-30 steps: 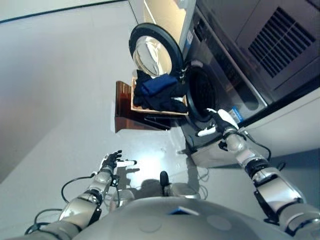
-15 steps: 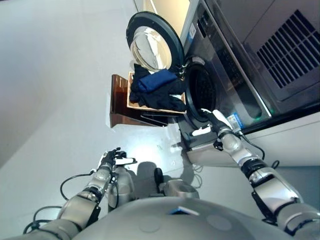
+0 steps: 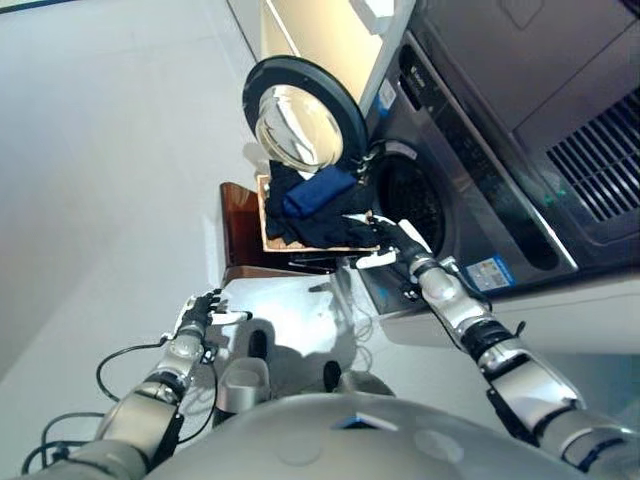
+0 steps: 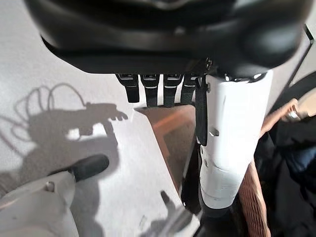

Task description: Pick up the clothes and place them into the washing machine

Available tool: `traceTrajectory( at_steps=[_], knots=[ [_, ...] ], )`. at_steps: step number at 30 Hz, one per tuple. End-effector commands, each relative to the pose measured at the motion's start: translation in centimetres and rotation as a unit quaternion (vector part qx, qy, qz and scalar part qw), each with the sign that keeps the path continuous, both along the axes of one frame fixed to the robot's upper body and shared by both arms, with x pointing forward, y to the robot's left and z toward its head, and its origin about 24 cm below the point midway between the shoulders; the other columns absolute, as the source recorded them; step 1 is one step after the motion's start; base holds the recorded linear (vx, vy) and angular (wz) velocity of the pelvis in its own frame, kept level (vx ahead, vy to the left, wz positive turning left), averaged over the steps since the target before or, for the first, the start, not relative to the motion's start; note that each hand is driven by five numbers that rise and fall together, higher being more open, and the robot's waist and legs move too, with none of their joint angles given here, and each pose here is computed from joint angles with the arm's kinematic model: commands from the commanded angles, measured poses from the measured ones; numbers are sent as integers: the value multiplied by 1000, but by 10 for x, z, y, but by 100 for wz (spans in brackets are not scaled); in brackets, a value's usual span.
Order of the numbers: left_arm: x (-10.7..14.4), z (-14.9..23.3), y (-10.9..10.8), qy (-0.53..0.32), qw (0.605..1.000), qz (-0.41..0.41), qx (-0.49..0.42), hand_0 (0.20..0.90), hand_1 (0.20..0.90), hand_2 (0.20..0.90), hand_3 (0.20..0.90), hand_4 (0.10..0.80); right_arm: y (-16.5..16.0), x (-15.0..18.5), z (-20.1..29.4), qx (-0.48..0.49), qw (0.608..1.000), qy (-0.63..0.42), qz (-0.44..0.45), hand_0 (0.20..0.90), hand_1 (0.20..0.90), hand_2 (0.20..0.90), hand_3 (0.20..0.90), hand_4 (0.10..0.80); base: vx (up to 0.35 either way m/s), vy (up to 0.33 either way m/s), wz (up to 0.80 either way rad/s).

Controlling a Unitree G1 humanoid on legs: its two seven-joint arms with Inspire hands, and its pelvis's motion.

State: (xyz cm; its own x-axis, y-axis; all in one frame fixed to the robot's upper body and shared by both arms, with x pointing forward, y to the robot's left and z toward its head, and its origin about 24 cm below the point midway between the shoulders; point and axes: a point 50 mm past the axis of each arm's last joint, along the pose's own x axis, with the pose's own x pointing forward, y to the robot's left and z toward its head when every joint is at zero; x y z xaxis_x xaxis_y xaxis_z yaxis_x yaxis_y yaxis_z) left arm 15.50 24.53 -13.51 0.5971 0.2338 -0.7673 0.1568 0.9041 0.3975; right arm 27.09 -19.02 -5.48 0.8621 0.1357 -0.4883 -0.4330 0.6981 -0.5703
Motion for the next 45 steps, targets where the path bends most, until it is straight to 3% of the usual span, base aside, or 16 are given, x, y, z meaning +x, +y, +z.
traceTrajectory(
  at_steps=[1,8,17,23,25,29,31,38,43,45],
  knots=[
    [39,22,-4,-86,996,-36,2,900,900,900,900,800,-7,49,60,-103,984,-125,69,900,900,900,900,800,95,65,-5],
    [35,18,-6,-80,997,-17,-1,900,900,900,900,800,4,67,75,-216,954,-146,149,900,900,900,900,800,85,-27,5],
    [20,7,-18,-53,998,-28,-11,900,900,900,900,800,2,85,90,-276,934,-175,141,900,900,900,900,800,33,-83,37],
    [21,8,-16,-55,998,-26,-5,900,900,900,900,800,8,86,93,-288,925,-192,157,900,900,900,900,800,75,-132,9],
    [35,14,-23,-78,996,-31,-13,900,900,900,900,800,9,89,101,-284,924,-207,153,900,900,900,900,800,-10,-127,33],
    [31,10,-33,-71,996,-47,-21,900,900,900,900,800,11,88,104,-276,924,-209,164,900,900,900,900,800,134,34,37],
    [22,7,-30,-58,997,-53,-17,900,900,900,900,800,13,83,100,-247,932,-207,164,900,900,900,900,800,217,129,-60],
    [28,15,-11,-73,996,-45,5,900,900,900,900,800,14,86,95,-279,925,-192,171,900,900,900,900,800,58,71,-29],
    [25,13,-5,-73,997,2,6,900,900,900,900,800,10,89,94,-351,896,-197,187,900,900,900,900,800,108,-44,-4],
    [17,7,-13,-59,998,-8,-1,900,900,900,900,800,8,87,87,-376,886,-186,196,900,900,900,900,800,94,-52,20]
  ],
)
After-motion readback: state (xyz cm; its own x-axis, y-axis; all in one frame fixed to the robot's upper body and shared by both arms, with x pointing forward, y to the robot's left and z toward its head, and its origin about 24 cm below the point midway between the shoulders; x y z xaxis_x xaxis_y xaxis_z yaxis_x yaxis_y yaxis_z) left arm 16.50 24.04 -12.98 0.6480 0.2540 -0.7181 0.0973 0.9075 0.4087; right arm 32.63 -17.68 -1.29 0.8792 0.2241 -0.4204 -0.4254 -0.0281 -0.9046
